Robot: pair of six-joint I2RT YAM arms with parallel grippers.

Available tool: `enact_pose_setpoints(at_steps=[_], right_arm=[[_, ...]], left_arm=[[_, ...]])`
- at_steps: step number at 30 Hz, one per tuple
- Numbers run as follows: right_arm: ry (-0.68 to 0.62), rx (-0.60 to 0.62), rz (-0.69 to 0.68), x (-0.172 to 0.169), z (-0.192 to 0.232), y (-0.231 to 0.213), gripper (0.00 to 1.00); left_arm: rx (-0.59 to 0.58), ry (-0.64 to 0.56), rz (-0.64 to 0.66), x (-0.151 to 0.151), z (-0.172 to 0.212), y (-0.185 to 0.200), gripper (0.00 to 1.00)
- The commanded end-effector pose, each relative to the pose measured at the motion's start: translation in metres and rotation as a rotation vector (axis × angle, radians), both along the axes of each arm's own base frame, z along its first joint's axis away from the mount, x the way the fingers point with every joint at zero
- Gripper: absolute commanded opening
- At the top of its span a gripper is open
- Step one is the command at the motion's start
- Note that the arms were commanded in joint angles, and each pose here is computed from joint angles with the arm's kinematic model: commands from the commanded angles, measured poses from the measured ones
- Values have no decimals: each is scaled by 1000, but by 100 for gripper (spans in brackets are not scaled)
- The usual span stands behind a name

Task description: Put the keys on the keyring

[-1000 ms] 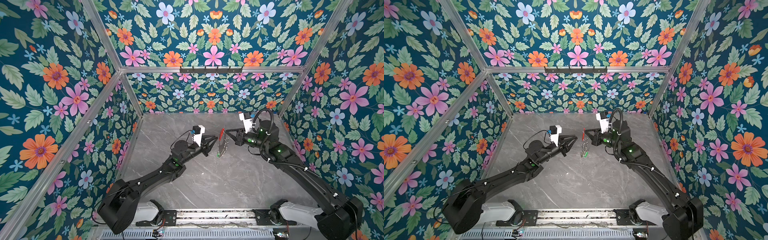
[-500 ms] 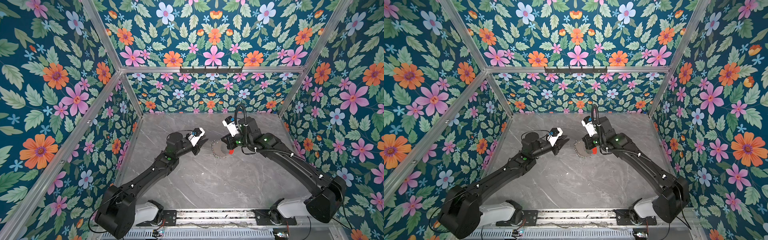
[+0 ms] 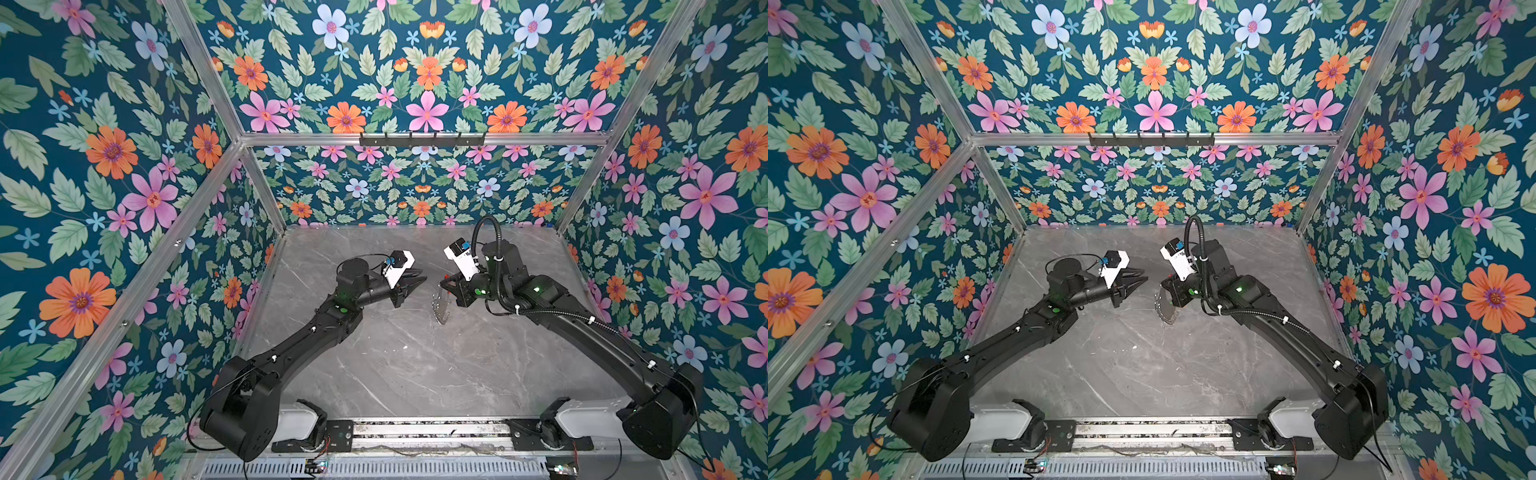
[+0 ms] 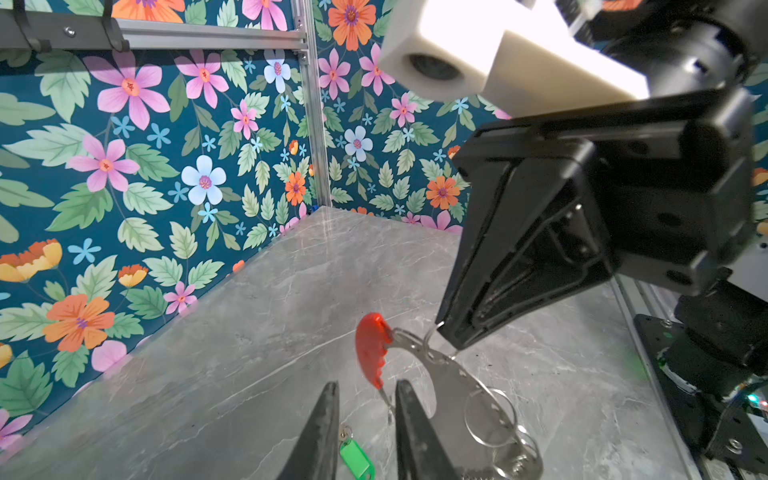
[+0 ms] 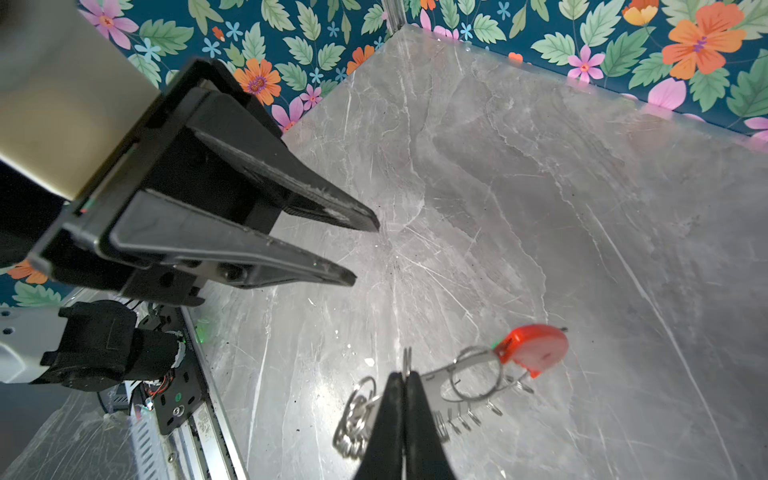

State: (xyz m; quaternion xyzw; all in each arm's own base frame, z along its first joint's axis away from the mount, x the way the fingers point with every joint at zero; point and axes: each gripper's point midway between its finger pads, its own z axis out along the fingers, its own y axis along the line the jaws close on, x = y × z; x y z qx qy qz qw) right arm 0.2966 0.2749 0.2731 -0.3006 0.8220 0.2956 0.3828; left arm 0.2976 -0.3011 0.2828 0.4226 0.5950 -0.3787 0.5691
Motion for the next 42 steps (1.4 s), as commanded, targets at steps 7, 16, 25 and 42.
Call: enact_pose_setpoints(at_steps=[7, 16, 25, 42], right_arm=[[-54, 55, 56, 3, 21, 19, 0], [-30, 49, 64, 2, 20, 27, 0], [-23, 50, 74, 0, 19, 33, 0], [-34, 45, 115, -6, 14, 34, 0]], left_arm=[[-50, 26, -103, -14, 5, -9, 18], [-49, 22, -131, -17, 4, -12, 18], [-46, 32, -168, -23, -2, -16, 0], [-52, 34, -59, -13, -1, 4, 20]])
